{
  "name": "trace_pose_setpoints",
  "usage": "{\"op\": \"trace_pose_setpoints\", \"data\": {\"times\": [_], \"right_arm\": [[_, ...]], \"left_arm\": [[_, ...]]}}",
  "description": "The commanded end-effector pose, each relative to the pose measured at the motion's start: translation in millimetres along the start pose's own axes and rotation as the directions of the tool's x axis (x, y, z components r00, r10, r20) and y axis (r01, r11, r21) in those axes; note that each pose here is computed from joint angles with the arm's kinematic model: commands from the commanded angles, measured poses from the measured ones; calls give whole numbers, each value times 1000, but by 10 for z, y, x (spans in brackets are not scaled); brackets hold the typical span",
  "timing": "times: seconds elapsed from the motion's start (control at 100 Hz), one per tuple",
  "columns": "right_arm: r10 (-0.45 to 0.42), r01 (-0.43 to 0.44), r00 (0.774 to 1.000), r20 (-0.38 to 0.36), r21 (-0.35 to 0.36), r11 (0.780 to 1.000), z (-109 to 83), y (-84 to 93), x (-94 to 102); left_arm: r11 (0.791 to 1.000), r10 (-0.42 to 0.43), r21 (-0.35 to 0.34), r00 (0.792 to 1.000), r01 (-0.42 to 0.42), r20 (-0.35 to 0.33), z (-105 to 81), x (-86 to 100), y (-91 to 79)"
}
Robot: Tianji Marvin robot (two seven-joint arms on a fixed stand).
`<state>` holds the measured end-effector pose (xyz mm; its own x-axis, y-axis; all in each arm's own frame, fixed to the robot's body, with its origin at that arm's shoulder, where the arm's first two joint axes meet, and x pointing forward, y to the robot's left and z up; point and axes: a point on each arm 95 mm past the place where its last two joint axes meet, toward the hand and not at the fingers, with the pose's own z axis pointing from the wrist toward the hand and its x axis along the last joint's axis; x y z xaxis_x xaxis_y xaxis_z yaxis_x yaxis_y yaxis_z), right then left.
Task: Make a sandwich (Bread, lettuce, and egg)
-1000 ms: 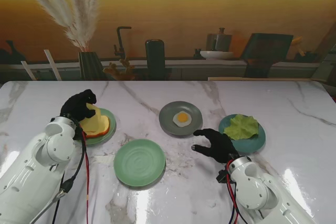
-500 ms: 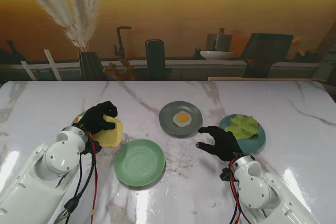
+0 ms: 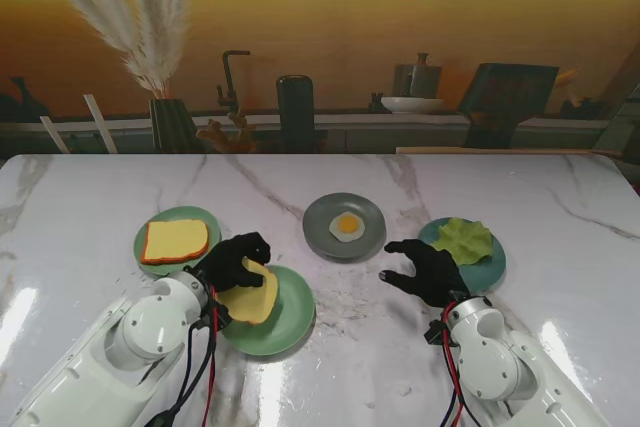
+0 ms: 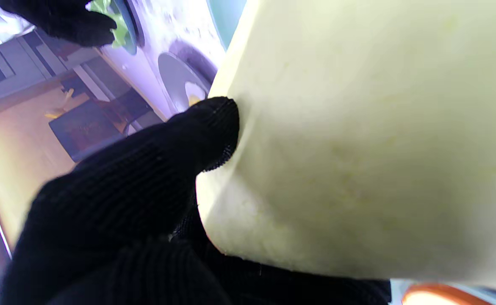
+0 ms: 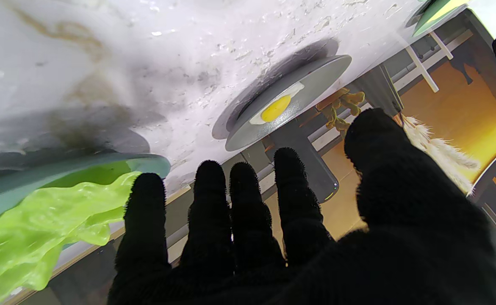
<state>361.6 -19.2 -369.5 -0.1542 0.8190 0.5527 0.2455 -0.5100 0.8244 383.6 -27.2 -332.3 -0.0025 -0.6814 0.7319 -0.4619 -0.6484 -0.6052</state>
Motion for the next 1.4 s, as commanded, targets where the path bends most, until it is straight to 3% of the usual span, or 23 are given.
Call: {"op": "trace_pose_setpoints", "data": {"times": [0.0, 0.51, 0.84, 1.13, 1.39], "right_arm": [[16, -16, 1000, -4, -7, 1000, -6, -36, 47], [19, -18, 1000, 9, -11, 1000, -6, -21, 21], [17, -17, 1000, 9, -12, 1000, -2, -19, 19], [16, -16, 1000, 5, -13, 1000, -1, -20, 19], [16, -16, 1000, 2, -14, 1000, 2, -21, 22]], "left_arm": [[999, -17, -29, 1000, 17, -1, 53, 35, 101], [992, -7, -124, 1000, 6, -4, 201, 107, 301], [980, 122, -148, 991, -129, -56, 183, 55, 294], [968, 164, -178, 983, -177, -85, 158, 24, 281], [959, 212, -161, 968, -232, -132, 129, 27, 236]]}}
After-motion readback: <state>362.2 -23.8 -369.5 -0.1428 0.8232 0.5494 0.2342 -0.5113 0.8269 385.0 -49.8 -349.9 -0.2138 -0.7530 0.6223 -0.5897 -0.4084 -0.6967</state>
